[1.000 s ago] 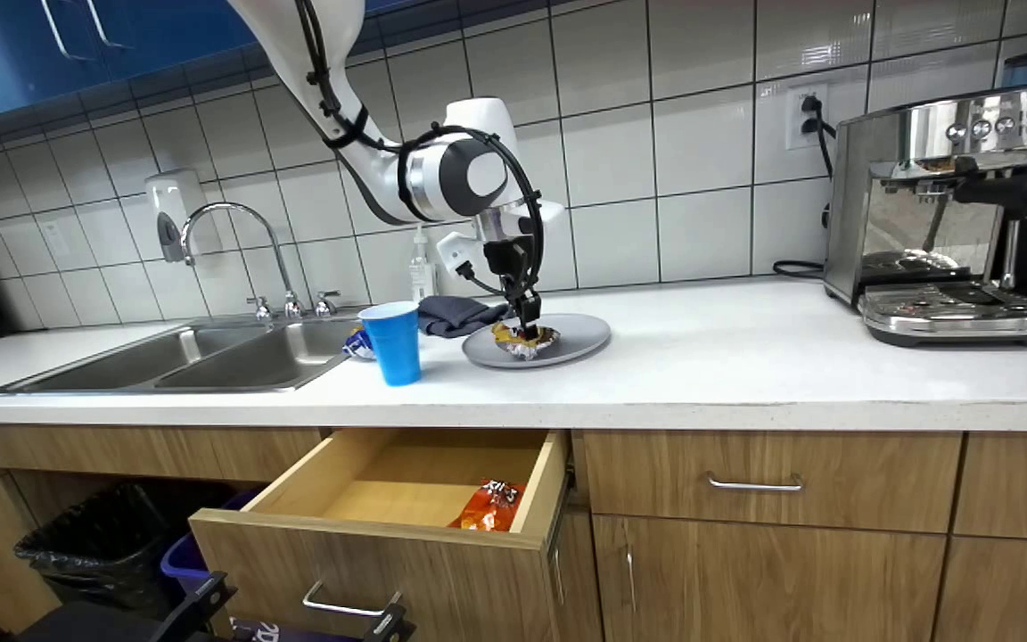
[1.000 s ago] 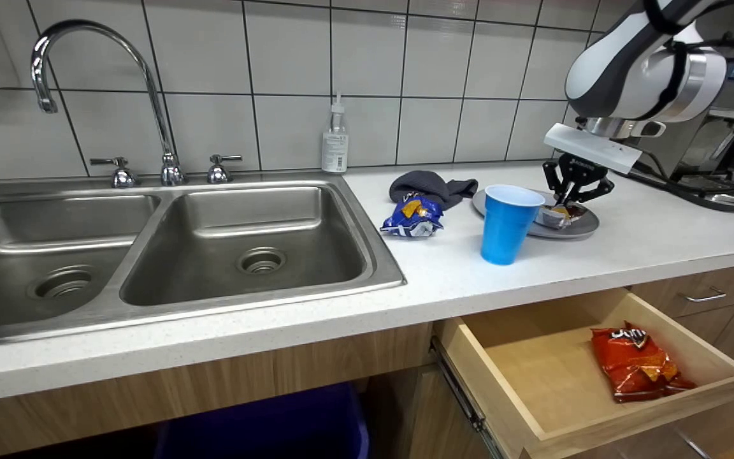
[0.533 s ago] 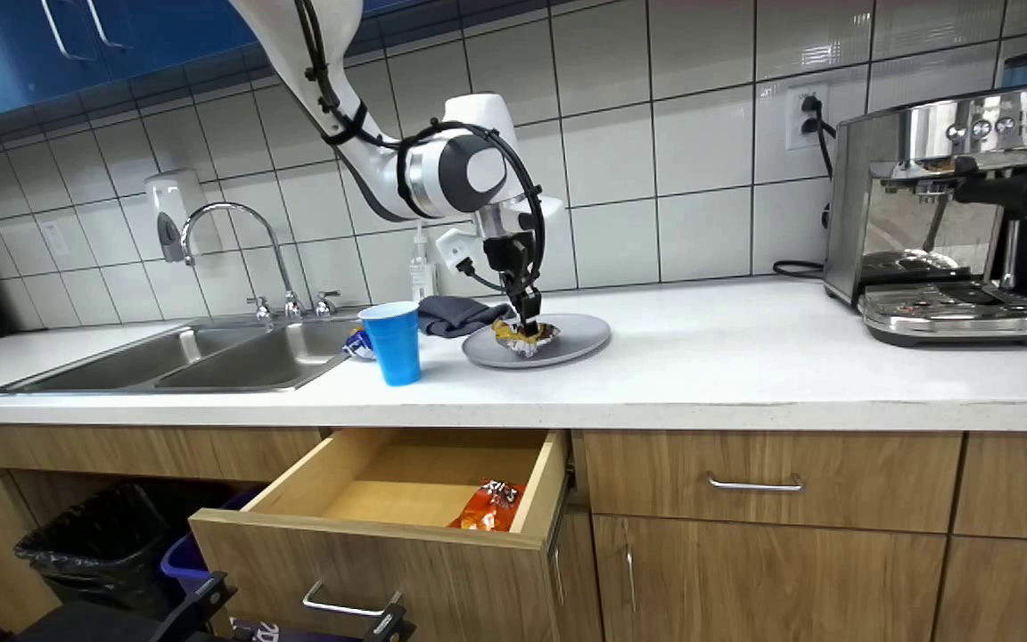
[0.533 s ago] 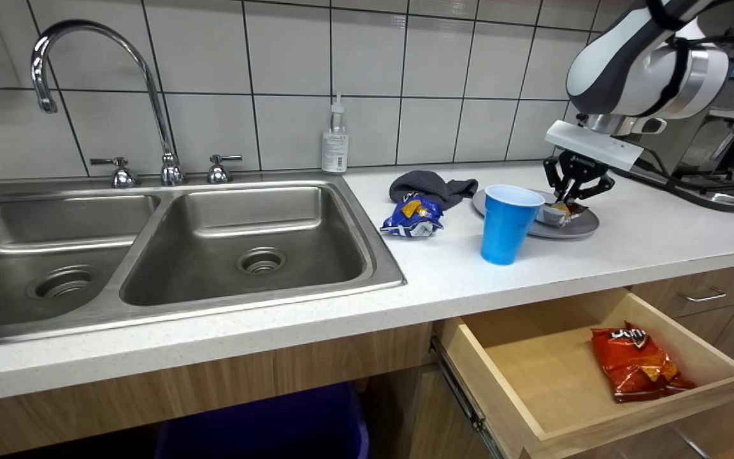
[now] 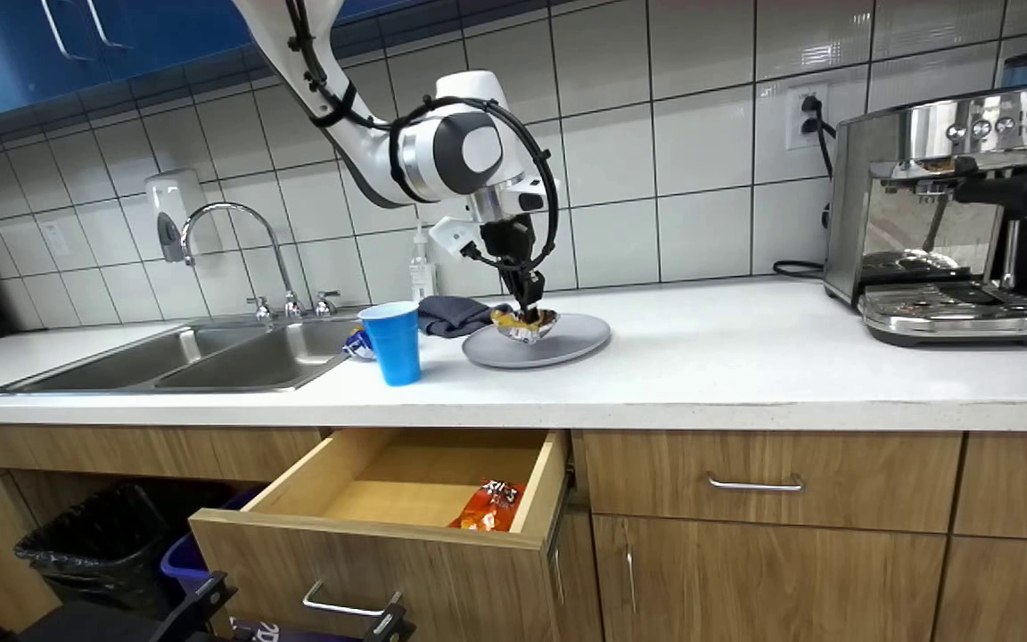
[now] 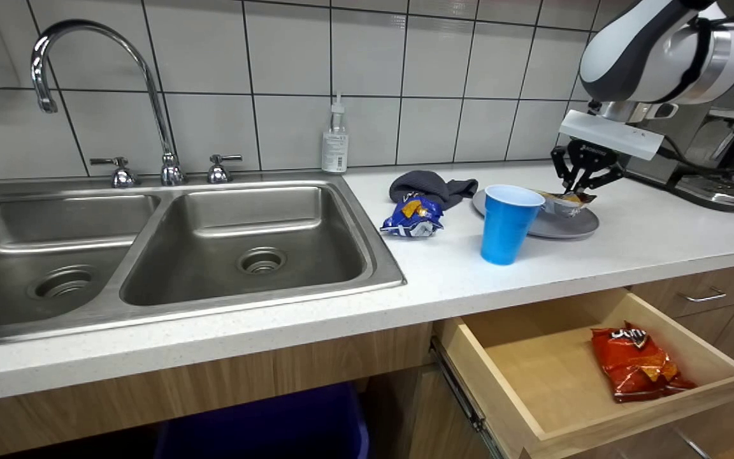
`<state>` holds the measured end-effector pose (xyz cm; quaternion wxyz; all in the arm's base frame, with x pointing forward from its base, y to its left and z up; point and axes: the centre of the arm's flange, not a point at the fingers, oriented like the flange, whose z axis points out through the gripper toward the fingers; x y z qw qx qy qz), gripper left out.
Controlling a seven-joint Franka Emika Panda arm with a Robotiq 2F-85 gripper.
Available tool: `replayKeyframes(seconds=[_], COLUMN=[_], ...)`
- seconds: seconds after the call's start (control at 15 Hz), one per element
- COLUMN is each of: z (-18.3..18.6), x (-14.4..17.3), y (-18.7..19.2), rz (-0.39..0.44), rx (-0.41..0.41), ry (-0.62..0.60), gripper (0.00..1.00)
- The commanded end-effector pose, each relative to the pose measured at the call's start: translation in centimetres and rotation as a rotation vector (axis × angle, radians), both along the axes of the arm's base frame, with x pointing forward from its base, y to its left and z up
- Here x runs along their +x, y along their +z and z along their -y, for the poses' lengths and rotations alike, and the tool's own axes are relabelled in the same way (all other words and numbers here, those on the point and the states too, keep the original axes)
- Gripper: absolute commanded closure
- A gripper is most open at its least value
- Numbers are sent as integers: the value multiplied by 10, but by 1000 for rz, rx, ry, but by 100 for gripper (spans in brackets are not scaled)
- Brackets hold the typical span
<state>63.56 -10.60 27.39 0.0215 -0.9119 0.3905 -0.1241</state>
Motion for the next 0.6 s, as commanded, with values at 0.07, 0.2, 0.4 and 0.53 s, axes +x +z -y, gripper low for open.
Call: replayKeyframes(seconds=[0.07,0.2,0.4,0.53], z=[9,11,14,14], x=[-31,-38,-49,-60], y=[14,16,19,22], rz=[9,17,20,26], rx=[-30,-41,-46,-52], ry=[73,90,114,136], gripper=[99,99,99,99])
